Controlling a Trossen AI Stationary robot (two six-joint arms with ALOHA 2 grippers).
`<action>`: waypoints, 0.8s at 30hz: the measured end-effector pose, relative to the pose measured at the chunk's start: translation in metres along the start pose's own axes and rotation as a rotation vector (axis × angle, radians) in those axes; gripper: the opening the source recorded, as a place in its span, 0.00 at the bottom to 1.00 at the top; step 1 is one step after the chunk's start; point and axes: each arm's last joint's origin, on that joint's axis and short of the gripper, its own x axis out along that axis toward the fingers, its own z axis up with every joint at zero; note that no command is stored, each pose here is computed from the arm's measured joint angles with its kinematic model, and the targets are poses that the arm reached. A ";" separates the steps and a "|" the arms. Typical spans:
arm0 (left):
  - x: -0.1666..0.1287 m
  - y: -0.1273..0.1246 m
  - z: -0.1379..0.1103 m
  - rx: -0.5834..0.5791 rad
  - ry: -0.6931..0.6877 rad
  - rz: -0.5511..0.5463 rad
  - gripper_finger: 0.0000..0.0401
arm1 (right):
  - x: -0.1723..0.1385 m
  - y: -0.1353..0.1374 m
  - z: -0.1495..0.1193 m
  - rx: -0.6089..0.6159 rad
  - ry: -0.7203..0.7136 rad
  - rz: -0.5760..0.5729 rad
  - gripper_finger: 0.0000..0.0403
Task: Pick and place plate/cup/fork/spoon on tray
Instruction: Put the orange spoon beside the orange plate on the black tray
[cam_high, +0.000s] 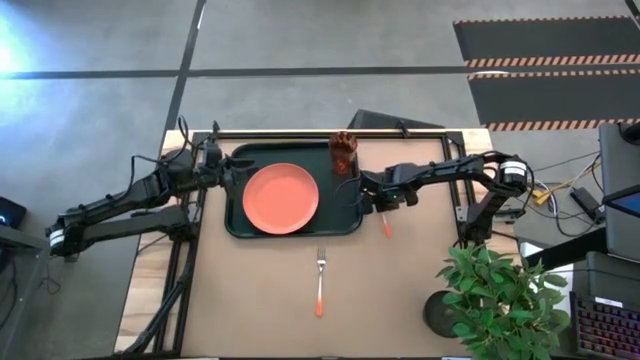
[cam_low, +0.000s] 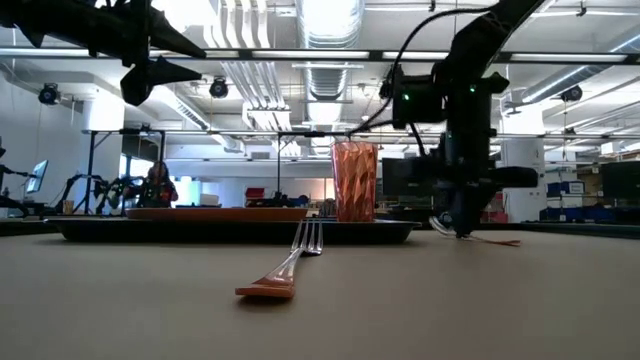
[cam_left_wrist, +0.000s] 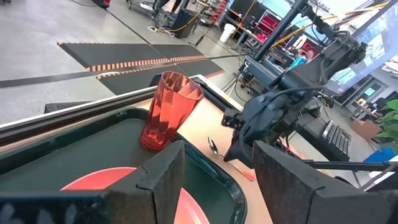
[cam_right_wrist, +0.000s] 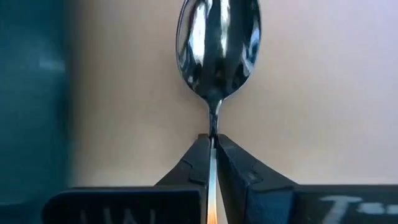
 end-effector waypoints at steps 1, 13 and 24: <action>0.000 0.000 0.000 0.003 0.000 0.000 0.43 | -0.006 0.002 0.000 0.001 -0.015 0.017 0.02; -0.003 0.018 -0.026 0.058 0.243 0.242 0.43 | -0.036 0.019 0.000 -0.030 -0.101 0.093 0.02; 0.002 0.037 -0.047 0.134 0.425 0.593 0.04 | -0.090 0.055 0.013 -0.155 -0.237 0.255 0.02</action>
